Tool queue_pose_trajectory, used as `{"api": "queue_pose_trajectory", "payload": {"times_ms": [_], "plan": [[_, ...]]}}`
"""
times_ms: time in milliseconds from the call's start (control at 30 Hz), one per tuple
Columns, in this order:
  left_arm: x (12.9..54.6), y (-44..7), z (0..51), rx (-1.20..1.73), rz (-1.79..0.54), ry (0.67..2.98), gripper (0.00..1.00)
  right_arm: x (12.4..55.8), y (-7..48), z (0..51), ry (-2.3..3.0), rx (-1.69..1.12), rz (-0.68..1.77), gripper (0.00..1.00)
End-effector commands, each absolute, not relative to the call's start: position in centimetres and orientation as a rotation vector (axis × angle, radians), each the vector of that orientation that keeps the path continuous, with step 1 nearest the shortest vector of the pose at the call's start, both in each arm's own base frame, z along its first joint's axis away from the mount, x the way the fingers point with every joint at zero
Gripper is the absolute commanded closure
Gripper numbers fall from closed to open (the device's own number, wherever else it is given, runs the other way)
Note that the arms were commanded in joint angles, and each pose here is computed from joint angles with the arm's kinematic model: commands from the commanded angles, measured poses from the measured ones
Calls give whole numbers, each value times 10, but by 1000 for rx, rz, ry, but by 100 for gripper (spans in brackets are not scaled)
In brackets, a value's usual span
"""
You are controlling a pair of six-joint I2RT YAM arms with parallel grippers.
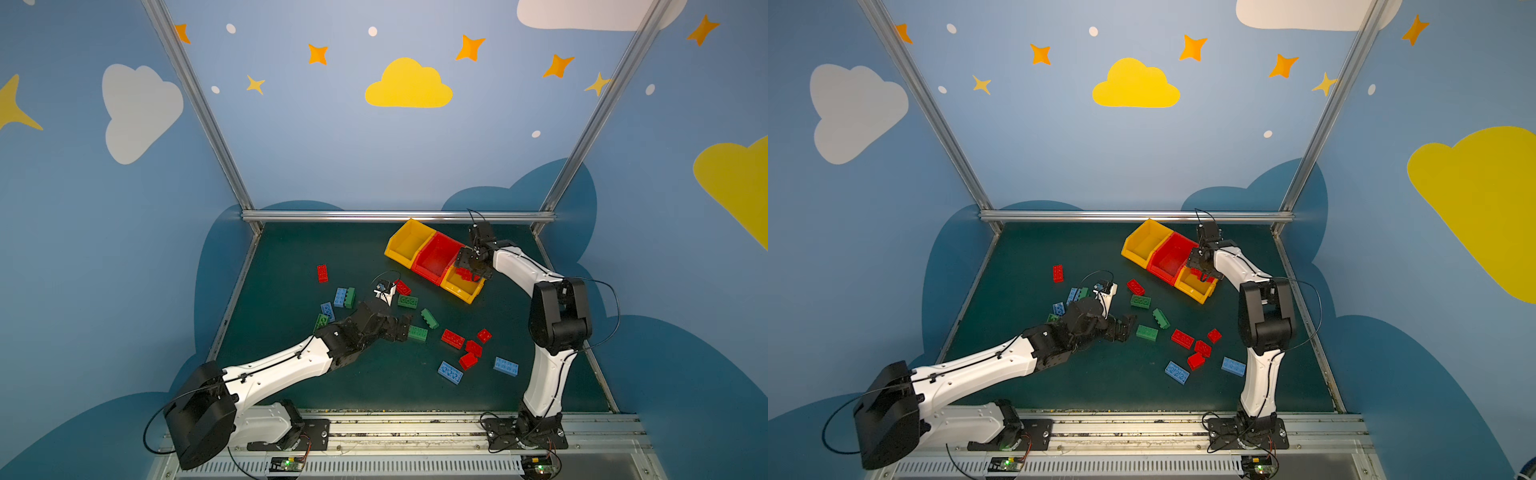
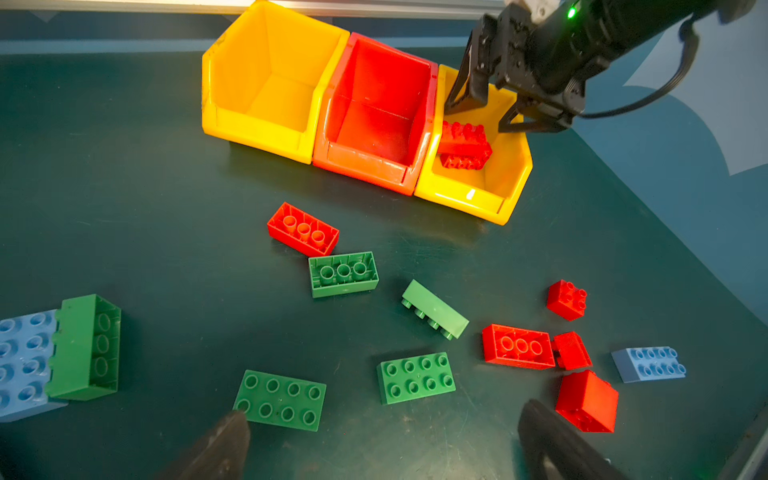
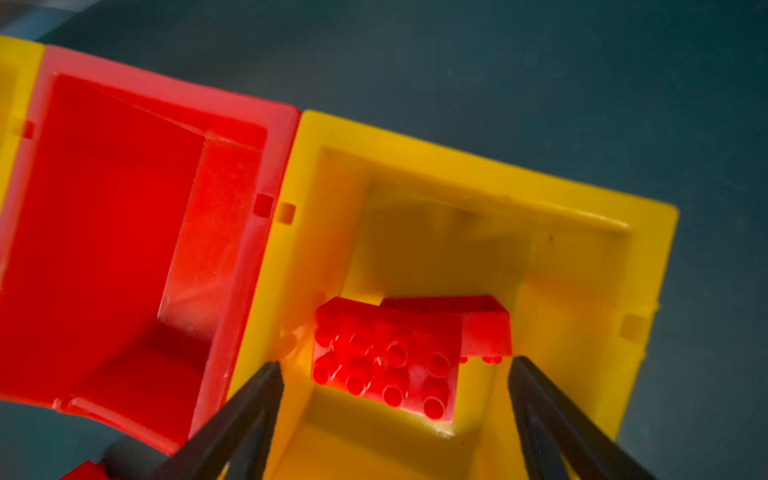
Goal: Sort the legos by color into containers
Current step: 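Carry the red brick with the right gripper and release it into the yellow bin, then move the right gripper down to another red brick near the bins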
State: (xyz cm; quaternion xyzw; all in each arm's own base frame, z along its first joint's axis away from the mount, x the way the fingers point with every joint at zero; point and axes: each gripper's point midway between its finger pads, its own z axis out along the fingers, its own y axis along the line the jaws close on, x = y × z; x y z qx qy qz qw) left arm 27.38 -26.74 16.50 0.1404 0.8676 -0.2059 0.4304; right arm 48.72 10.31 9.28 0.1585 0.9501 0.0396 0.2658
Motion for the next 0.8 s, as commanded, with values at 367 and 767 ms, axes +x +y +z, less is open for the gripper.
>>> {"api": "queue_pose_trajectory", "payload": {"times_ms": [367,767], "plan": [[238,-205,157,217,-508,2126,0,416,189,128,2591,156,253,14],[210,-153,150,65,-536,2052,0,404,313,86,2663,-211,336,13]]}}
